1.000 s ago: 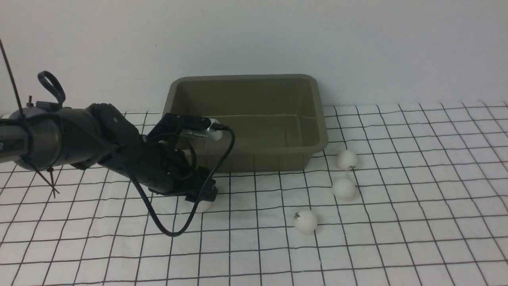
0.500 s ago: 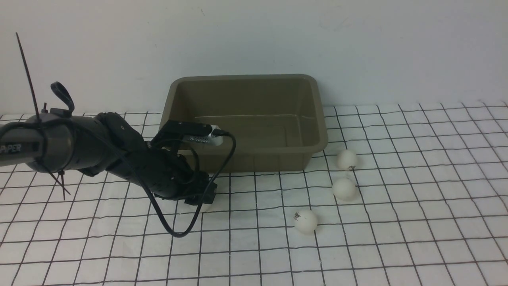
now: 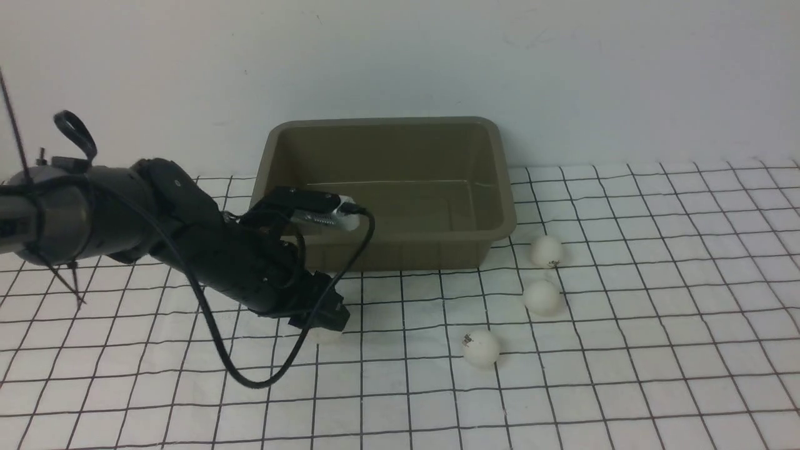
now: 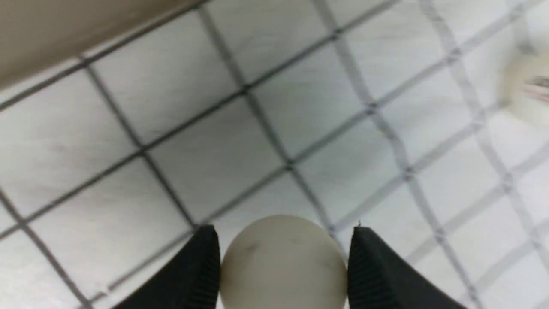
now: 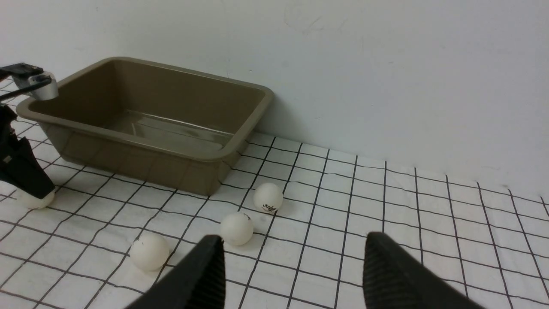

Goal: Put the table tennis balls into the box on the white checkered tablecloth.
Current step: 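Reach for and grasp a ping pong ball on the table beside the basket, then drop the ball into the bin, then reach for and grasp a ping pong ball on the table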

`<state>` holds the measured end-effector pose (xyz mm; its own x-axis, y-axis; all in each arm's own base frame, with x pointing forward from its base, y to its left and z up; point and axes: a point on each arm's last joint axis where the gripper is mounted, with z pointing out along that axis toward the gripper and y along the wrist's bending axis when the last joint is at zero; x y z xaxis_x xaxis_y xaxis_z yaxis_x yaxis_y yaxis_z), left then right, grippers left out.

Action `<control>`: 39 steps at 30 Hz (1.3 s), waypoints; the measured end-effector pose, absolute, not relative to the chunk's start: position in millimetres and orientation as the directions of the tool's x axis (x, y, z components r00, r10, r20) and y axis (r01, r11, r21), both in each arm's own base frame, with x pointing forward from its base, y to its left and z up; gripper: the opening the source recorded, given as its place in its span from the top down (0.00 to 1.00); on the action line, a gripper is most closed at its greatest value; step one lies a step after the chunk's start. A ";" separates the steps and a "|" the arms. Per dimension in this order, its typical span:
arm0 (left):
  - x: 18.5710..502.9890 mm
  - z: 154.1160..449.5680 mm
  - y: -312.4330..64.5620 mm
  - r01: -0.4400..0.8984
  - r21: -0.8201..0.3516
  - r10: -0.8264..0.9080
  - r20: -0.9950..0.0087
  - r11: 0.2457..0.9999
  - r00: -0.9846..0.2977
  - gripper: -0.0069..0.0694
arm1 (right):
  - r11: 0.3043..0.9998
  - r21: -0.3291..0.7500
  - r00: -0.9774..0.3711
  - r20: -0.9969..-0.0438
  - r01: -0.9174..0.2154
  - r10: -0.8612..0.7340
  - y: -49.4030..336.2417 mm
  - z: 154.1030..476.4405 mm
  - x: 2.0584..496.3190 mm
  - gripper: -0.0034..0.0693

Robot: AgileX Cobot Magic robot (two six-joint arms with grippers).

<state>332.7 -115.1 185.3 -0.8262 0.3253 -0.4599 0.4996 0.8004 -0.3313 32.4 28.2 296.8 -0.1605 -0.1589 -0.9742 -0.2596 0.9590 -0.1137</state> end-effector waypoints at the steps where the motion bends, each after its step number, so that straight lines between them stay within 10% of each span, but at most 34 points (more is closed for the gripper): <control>1: 329.6 194.9 -115.6 0.516 -0.330 0.331 -0.478 0.790 -0.813 0.46 | 0.959 -0.114 -0.160 -0.974 -0.260 -0.159 28.2 296.8 32.4 0.40; 11: 363.1 289.1 -115.4 0.646 -0.044 0.336 -0.826 0.762 -0.453 0.46 | 0.957 -0.110 -0.169 -0.973 -0.267 -0.159 28.8 296.0 32.1 0.40; 21: 421.6 232.3 -87.9 0.581 -0.036 0.353 -0.763 0.813 -0.541 0.46 | 0.948 -0.136 -0.154 -0.970 -0.286 -0.186 29.8 296.6 32.0 0.40; 29: 423.2 232.1 -76.1 0.557 -0.065 0.331 -0.746 0.828 -0.578 0.25 | 0.946 -0.133 -0.143 -0.973 -0.295 -0.181 31.2 297.4 31.7 0.40; 39: 364.3 325.8 -74.8 0.671 0.022 0.443 -0.767 0.741 -0.464 0.36 | 0.934 -0.190 -0.113 -0.966 -0.303 -0.233 31.5 298.5 31.8 0.40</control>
<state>364.3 -74.8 325.8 -0.4645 0.4429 -0.7669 0.6707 0.7414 0.0220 31.8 31.5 298.5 -0.1130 -0.2328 -0.9659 -0.3029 0.9340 -0.1897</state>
